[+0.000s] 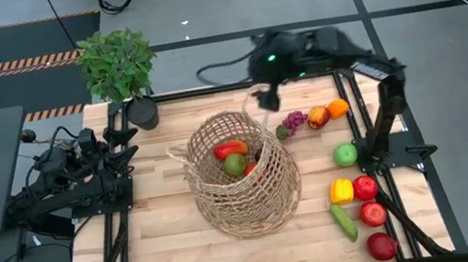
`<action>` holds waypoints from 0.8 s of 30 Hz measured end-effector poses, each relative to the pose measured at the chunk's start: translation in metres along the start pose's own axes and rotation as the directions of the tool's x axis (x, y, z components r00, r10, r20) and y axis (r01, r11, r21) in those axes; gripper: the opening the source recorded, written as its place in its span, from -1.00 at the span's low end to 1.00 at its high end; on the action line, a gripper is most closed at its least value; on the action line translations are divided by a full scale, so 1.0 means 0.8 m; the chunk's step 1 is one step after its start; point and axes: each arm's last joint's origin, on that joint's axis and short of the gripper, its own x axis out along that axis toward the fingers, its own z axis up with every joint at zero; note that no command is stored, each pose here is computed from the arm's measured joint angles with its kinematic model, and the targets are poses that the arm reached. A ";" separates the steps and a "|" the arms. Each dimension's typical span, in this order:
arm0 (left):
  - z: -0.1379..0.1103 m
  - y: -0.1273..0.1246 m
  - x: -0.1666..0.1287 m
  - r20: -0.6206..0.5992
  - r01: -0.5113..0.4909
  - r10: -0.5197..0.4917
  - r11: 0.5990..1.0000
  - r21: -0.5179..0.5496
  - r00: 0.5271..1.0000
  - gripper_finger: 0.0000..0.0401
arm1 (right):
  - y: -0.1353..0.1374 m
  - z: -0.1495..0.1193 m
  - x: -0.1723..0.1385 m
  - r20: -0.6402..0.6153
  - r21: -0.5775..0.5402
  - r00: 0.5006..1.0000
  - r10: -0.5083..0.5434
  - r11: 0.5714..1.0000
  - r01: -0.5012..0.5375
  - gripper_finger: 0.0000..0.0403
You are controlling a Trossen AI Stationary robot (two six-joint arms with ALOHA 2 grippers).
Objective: Build produce basket
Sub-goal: Put the yellow red apple into the brown basket
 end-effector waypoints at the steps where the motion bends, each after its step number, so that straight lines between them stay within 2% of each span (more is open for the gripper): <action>1: 0.000 0.000 0.000 0.000 0.000 0.000 1.000 0.000 1.000 0.94 | -0.007 -0.006 -0.010 -0.011 0.014 1.000 -0.009 1.000 0.009 0.86; 8: 0.000 0.000 0.000 0.000 0.000 0.000 1.000 0.000 1.000 0.94 | -0.029 -0.059 -0.069 -0.068 0.067 0.997 -0.030 0.997 0.035 0.82; 12: 0.000 0.000 0.000 0.000 0.000 0.000 1.000 0.000 1.000 0.94 | -0.028 -0.088 -0.083 -0.067 0.081 0.997 -0.026 0.996 0.031 0.82; 17: 0.000 0.000 0.000 0.000 0.000 0.000 1.000 0.000 1.000 0.94 | -0.019 -0.127 -0.069 -0.103 0.077 0.994 0.027 0.997 -0.019 0.82; 24: 0.000 0.000 0.000 0.000 0.000 0.000 1.000 0.000 1.000 0.94 | -0.001 -0.189 -0.021 -0.146 0.029 0.989 0.032 0.999 -0.028 0.82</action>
